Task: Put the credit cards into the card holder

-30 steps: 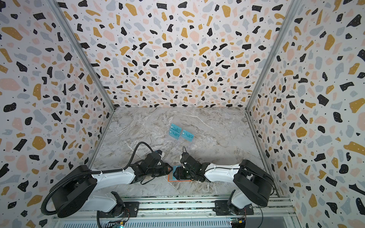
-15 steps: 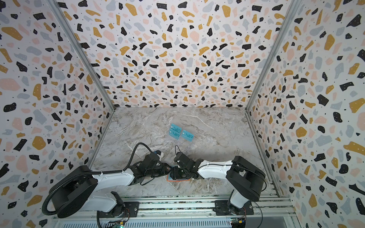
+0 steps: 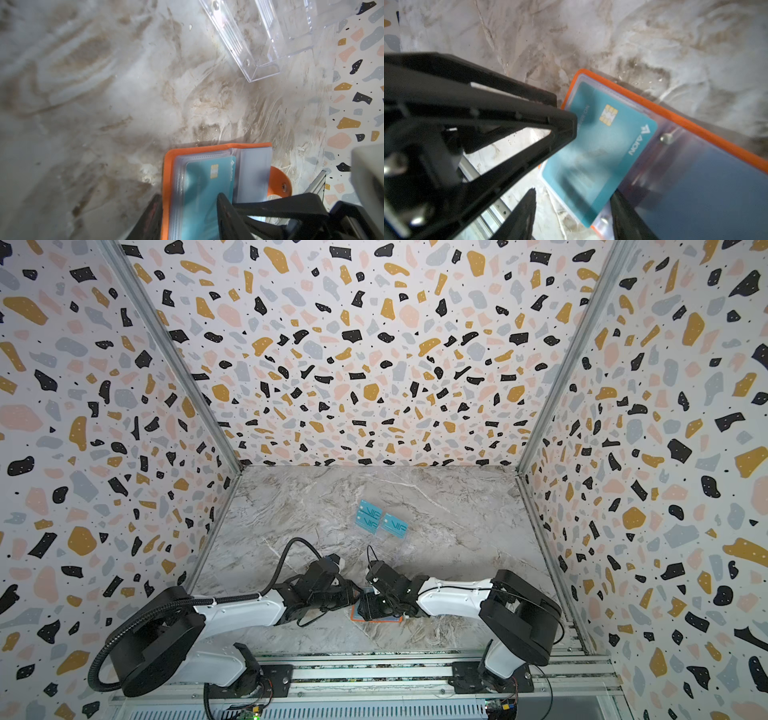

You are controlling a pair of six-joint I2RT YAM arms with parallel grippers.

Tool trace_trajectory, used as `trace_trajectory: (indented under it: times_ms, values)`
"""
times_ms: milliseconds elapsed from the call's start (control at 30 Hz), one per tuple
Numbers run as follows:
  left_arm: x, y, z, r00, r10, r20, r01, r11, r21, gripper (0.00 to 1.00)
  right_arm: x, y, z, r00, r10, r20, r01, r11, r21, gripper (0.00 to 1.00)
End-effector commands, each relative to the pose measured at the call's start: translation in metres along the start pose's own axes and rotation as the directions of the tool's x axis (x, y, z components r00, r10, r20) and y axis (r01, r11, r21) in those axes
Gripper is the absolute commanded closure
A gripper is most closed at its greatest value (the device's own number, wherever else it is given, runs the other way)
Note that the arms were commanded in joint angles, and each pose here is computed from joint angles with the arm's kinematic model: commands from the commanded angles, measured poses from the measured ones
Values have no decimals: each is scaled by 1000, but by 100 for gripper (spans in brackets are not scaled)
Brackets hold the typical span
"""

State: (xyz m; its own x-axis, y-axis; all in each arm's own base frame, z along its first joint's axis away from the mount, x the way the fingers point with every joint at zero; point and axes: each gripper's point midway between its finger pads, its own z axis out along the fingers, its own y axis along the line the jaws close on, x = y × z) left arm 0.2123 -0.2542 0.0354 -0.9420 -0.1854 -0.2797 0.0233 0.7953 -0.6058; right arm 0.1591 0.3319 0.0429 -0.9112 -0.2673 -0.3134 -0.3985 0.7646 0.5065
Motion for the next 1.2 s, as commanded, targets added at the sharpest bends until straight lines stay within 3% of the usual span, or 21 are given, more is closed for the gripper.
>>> trace_trajectory:
  times_ms: [0, 167, 467, 600, 800, 1067, 1167]
  values:
    - [-13, 0, -10, 998, 43, 45, -40, 997, -59, 53, 2, -12, -11, 999, -35, -21, 35, 999, 29, 40]
    - [-22, -4, -20, 996, 63, 58, -58, 994, -88, 51, -2, -15, -24, 999, -50, -7, 50, 999, 15, 38]
    - [-24, -7, -26, 997, 70, 40, -65, 992, -111, 46, -27, -6, -48, 988, -79, 132, 81, 997, -6, 39]
    - [-20, -3, -29, 994, 106, 25, -102, 988, -117, 45, -35, -6, -59, 978, -81, 194, 84, 996, -7, 45]
    - [-15, -10, -24, 992, 127, -19, -128, 988, -86, 43, -30, -15, -54, 978, -69, 197, 70, 998, 0, 57]
    - [-2, -15, -14, 994, 83, -67, -84, 996, -11, 38, -13, -28, -35, 992, -44, 115, 47, 999, -27, 75]
    - [6, -14, -10, 992, 75, -100, -75, 997, 10, 37, -2, -35, -28, 996, -38, 85, 40, 999, -26, 76]
